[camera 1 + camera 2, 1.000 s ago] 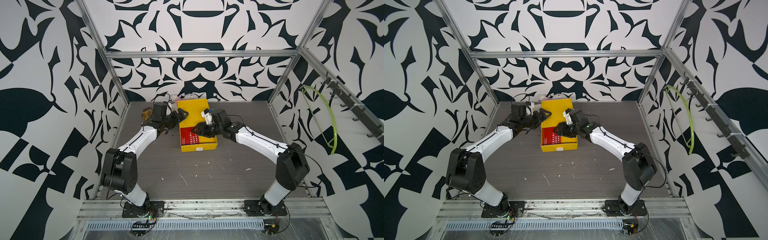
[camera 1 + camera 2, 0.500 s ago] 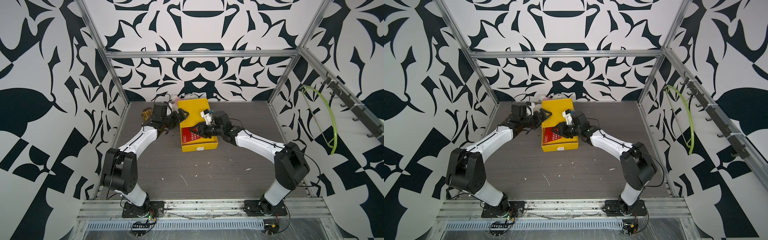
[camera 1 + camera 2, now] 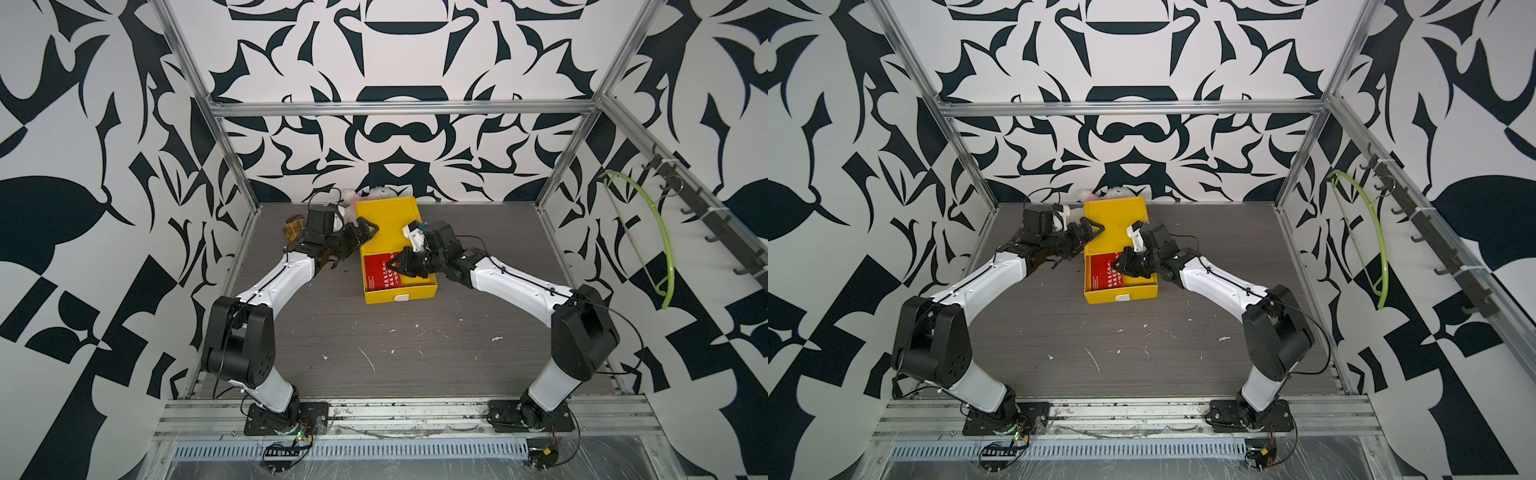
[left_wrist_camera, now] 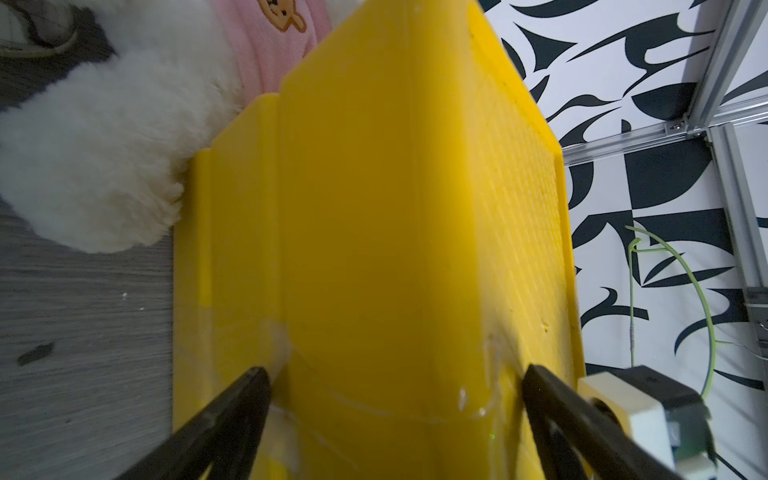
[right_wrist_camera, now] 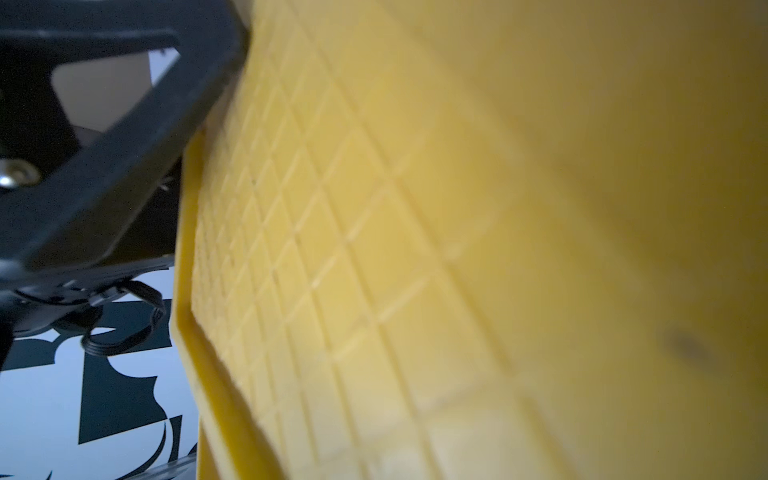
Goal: Take the postcards out of the drawer
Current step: Pick up the postcard from the drawer.
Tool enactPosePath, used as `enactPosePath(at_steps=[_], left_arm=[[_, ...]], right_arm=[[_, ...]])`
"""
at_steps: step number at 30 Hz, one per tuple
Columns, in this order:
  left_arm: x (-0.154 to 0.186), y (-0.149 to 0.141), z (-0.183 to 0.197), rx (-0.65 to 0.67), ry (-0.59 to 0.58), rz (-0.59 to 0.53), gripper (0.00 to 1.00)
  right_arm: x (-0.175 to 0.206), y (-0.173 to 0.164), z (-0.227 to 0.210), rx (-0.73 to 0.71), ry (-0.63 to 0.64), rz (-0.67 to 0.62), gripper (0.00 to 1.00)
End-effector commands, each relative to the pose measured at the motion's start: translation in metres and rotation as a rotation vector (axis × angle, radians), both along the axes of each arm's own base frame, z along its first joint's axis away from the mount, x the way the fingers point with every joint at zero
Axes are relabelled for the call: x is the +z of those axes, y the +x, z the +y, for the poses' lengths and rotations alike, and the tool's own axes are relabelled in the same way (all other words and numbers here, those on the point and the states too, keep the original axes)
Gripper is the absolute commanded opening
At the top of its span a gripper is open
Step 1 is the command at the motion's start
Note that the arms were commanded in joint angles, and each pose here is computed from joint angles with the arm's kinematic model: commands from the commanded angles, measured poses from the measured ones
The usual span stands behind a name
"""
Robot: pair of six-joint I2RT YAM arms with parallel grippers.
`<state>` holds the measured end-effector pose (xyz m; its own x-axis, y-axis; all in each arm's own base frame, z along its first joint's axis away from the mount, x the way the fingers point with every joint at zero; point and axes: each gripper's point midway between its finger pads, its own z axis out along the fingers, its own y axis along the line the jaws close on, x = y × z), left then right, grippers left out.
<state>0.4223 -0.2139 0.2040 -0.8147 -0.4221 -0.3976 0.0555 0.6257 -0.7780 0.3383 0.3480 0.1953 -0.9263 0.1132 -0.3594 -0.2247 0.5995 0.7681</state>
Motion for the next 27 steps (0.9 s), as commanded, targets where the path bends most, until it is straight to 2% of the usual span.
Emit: enactPosePath(at_steps=[1, 11, 19, 27], left_arm=[[-0.039, -0.028, -0.008, -0.058, 0.026, 0.149, 0.99], [-0.039, -0.029, -0.009, -0.068, 0.019, 0.146, 0.99], [-0.04, -0.032, -0.009, -0.075, 0.02, 0.144, 0.99], [-0.039, -0.032, -0.01, -0.081, 0.015, 0.138, 0.99]], right_arm=[[0.033, 0.002, -0.005, -0.04, 0.044, -0.018, 0.0], [0.046, 0.016, -0.025, -0.212, 0.179, 0.154, 0.0], [0.064, 0.021, -0.02, -0.26, 0.305, 0.257, 0.0], [0.076, 0.012, -0.038, -0.306, 0.276, 0.257, 0.0]])
